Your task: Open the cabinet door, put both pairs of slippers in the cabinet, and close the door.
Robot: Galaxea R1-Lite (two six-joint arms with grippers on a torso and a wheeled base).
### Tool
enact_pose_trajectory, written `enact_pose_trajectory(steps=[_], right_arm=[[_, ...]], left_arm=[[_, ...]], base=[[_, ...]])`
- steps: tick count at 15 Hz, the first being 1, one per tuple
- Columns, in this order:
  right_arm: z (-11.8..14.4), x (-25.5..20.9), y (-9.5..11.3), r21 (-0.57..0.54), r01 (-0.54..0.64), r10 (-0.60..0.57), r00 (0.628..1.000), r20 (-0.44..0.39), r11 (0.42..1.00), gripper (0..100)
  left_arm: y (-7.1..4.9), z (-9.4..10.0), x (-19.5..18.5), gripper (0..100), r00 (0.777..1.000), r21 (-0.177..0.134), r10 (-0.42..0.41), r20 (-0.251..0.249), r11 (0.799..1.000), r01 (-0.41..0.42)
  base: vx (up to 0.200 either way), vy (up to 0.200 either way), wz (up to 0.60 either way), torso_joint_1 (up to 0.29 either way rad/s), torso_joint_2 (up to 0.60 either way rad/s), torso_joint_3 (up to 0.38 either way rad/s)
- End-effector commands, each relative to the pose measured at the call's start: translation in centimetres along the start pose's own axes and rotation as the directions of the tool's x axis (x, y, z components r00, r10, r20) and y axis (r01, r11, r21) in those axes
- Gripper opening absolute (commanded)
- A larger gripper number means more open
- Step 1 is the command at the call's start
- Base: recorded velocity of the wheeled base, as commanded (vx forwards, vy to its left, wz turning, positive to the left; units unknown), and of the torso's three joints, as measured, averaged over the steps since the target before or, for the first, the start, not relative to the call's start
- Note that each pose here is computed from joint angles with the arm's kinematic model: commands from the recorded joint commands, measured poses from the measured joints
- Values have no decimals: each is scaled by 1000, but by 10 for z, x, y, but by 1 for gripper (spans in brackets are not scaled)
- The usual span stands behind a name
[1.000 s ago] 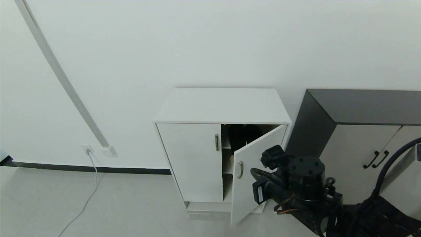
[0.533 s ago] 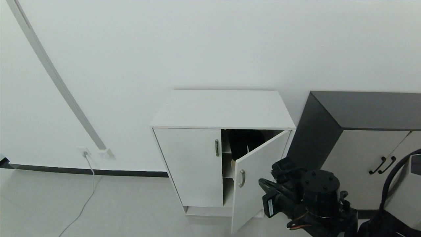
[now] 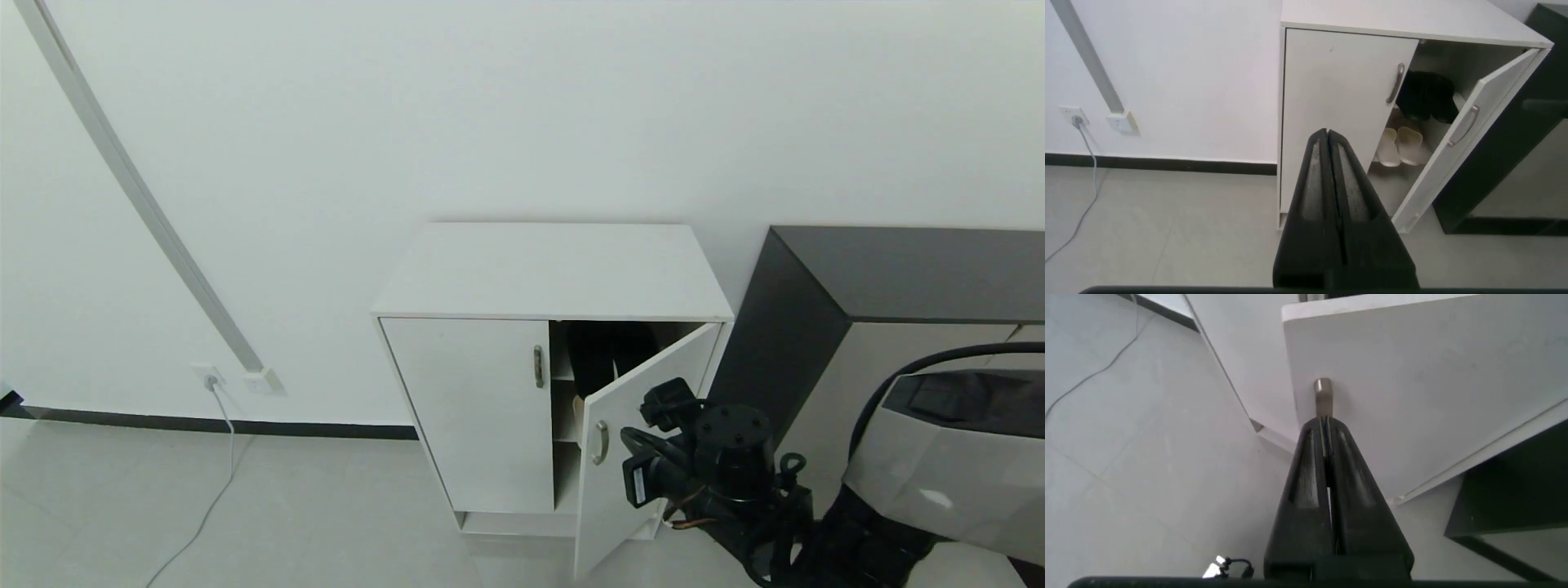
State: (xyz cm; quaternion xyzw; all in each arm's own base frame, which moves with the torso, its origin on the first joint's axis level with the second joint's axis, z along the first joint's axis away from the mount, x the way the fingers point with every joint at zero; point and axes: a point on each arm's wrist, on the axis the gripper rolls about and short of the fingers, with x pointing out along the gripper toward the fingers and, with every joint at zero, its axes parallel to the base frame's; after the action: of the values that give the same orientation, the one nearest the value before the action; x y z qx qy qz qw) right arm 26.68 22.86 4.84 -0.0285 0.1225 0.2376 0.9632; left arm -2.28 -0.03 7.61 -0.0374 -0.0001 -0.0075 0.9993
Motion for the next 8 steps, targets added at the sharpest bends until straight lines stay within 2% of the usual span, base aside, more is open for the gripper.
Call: enact_pose_trajectory(steps=[1, 8], right_arm=[[-11, 22, -6, 2, 9, -9, 1000, -13, 1000, 0], [-15, 64, -19, 11, 50, -50, 999, 10, 999, 0]], left_arm=[[0, 0, 0, 0, 1000, 0, 0, -1, 1000, 0], [0, 0, 0, 0, 1000, 0, 0, -1, 1000, 0]], base=[[0, 0, 0, 0, 0, 0], [0, 0, 0, 0, 0, 0]])
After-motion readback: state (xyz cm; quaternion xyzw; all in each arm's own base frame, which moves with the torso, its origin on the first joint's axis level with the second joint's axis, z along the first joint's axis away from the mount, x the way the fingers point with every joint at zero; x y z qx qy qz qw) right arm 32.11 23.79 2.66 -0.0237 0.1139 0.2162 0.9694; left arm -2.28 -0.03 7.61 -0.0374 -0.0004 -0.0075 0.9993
